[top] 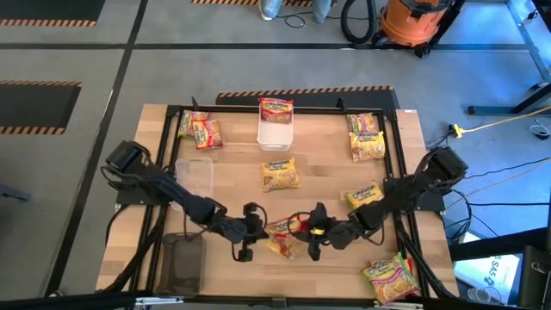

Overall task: Sort Maruchan noodles
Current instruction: Put the red noodle pack into the white bin

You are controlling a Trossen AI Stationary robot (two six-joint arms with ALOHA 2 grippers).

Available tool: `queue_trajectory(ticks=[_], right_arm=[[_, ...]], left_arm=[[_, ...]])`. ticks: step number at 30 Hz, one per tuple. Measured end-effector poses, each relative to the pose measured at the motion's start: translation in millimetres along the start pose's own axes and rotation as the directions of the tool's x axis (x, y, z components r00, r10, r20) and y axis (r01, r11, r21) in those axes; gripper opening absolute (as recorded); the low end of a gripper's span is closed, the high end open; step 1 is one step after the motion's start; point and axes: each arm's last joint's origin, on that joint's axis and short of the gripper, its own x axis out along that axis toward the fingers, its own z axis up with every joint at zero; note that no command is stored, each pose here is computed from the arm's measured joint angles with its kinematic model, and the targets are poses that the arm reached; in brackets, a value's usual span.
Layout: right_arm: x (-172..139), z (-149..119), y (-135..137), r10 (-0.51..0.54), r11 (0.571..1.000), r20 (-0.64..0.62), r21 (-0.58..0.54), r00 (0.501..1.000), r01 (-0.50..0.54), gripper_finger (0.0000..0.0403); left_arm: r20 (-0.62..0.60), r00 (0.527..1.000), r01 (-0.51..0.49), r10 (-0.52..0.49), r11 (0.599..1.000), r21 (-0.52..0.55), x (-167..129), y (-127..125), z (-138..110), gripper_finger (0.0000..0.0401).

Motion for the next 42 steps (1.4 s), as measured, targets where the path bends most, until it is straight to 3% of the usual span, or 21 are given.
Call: queue_trajectory(ticks=[5, 9, 16, 21, 25, 30, 35, 42], right_arm=[[-18, 25, -4, -0.048, 0.988, 0.072, -0.145, 0.996, 0.058, 0.0094], [-28, 52, -16, -0.057, 0.970, 0.120, -0.228, 0.991, 0.083, 0.0096], [-34, 95, -55, -0.082, 0.938, 0.162, -0.320, 0.983, 0.131, 0.0092], [-39, 119, -80, -0.067, 0.940, 0.189, -0.316, 0.980, 0.125, 0.0097], [-45, 133, -96, -0.061, 0.942, 0.208, -0.311, 0.976, 0.126, 0.0093], [-56, 146, -109, -0.053, 0.940, 0.241, -0.316, 0.969, 0.130, 0.0093], [-64, 154, -117, -0.033, 0.931, 0.264, -0.342, 0.964, 0.126, 0.0092], [-59, 161, -126, 0.000, 0.915, 0.289, -0.386, 0.957, 0.117, 0.0093]], left_arm=[[0.031, 0.999, 0.014, -0.015, 0.999, 0.035, -23, 8, 13, 0.0015], [0.096, 0.995, 0.015, -0.021, 0.998, 0.063, -42, 29, 18, 0.0015], [0.300, 0.954, -0.010, 0.025, 0.999, -0.051, -63, 88, 2, 0.0015], [0.377, 0.921, -0.047, 0.098, 0.989, -0.142, -68, 113, 1, 0.0020], [0.398, 0.909, -0.071, 0.126, 0.986, -0.150, -70, 129, 8, 0.0053], [0.435, 0.884, -0.112, 0.171, 0.981, -0.158, -73, 152, 21, 0.0126], [0.514, 0.833, -0.142, 0.205, 0.977, -0.160, -76, 167, 34, 0.0193], [0.549, 0.816, -0.113, 0.180, 0.982, -0.154, -69, 173, 43, 0.0234]])
